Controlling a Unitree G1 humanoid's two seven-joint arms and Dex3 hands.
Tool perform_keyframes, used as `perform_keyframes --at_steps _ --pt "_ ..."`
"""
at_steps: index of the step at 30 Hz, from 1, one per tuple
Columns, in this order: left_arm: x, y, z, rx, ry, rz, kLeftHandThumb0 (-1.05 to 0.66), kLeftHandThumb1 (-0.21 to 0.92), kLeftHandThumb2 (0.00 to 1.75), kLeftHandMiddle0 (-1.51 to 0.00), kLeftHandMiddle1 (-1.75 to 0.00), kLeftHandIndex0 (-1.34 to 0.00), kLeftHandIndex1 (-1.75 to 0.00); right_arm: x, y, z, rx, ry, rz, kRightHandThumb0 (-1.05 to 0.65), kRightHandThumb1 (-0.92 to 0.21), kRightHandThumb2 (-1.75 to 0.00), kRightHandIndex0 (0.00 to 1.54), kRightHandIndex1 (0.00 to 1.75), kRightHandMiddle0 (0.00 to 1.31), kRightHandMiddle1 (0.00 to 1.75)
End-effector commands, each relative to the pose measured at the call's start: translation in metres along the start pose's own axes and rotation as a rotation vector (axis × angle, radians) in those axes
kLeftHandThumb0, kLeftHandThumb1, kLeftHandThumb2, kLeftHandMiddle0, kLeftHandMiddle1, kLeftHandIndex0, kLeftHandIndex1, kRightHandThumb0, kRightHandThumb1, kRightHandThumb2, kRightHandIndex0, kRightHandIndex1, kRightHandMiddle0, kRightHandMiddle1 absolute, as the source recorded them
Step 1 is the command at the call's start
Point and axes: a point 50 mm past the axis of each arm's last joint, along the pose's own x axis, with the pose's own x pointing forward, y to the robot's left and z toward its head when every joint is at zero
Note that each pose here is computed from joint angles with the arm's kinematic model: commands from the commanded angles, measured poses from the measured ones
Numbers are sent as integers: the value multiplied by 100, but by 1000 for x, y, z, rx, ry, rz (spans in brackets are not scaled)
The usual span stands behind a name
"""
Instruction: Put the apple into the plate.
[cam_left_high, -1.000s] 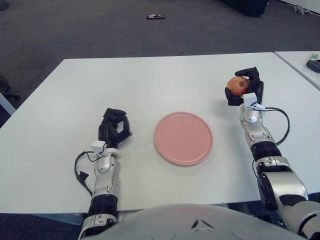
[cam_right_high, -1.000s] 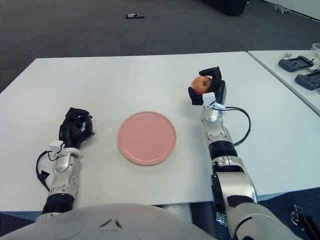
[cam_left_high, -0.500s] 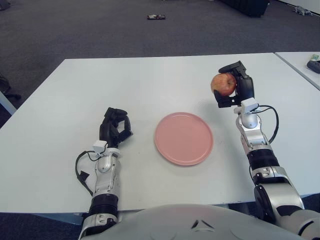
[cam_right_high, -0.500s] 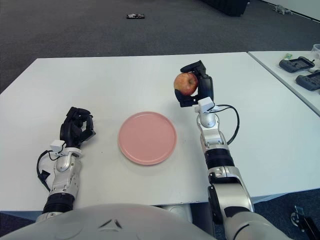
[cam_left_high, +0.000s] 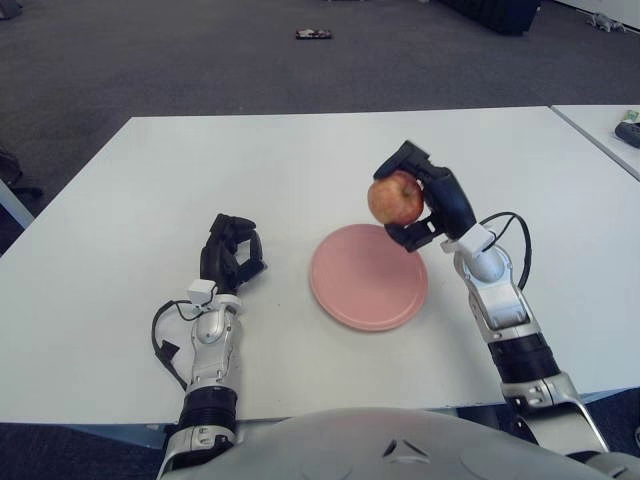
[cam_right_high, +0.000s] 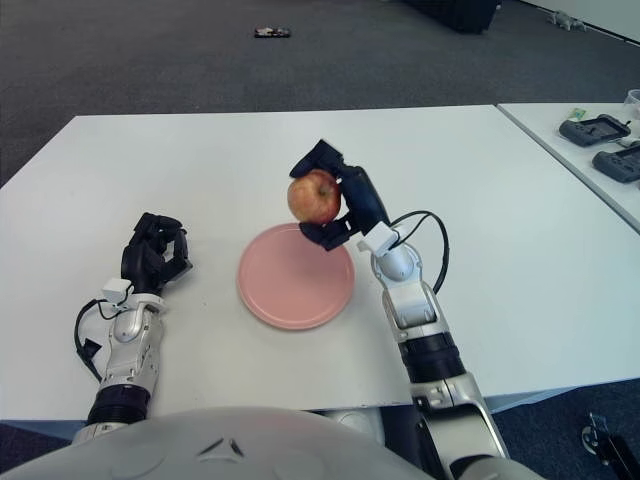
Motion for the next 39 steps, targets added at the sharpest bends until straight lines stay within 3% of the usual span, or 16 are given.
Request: perform_keyframes --at_steps 1,13,21,23,27,28,29,31,33,35,36,38,39 --pt "-13 5 -15 11 72 30 -43 49 111 -101 -175 -47 -175 2 0 7 -9 -22 75 -59 -6 -164 139 175 83 175" --pt "-14 5 -14 8 66 25 -43 49 111 -100 -175 -47 -175 -2 14 13 3 -5 298 -56 -11 -158 135 175 79 175" --pt "-14 5 -14 -5 66 27 -43 49 111 -99 -175 -47 -175 -3 17 20 -32 -14 376 -54 -15 -153 129 175 75 175" --pt "-14 6 -15 -6 68 26 -43 49 111 -98 -175 -47 -175 -4 18 20 -30 -16 382 -53 -18 -149 118 175 72 175" --pt "-14 6 -15 -9 70 25 -42 50 110 -97 -175 -47 -175 -5 20 20 -52 -32 387 -47 -34 -125 62 175 60 172" --pt "-14 6 -15 -10 71 25 -42 50 109 -96 -175 -46 -175 -5 21 20 -60 -40 388 -51 -30 -123 40 167 40 168" --pt "-14 6 -15 -9 71 26 -42 51 109 -96 -175 -46 -175 -6 22 20 -69 -54 393 -52 -28 -123 32 164 33 168" --pt "-14 6 -15 -6 70 26 -42 51 108 -95 -175 -45 -175 -8 24 20 -81 -73 408 -63 -28 -118 13 128 13 146" --pt "-14 6 -15 -3 69 25 -42 52 108 -95 -175 -45 -175 -9 25 19 -89 -84 422 -72 -36 -108 7 84 7 120" --pt "-14 6 -15 5 71 22 -42 52 107 -95 -175 -45 -175 -9 26 19 -103 -94 450 -79 -42 -100 3 57 3 100" --pt "-14 6 -15 8 72 21 -42 52 107 -95 -175 -45 -175 -9 26 19 -109 -97 460 -83 -49 -94 2 37 2 80" --pt "-14 6 -14 10 71 19 -42 52 107 -95 -175 -45 -175 -10 25 18 -129 -89 500 -89 -56 -87 1 19 1 58" --pt "-14 6 -14 10 70 19 -42 52 107 -95 -175 -45 -175 -11 24 18 -136 -84 513 -94 -62 -81 1 12 1 37"
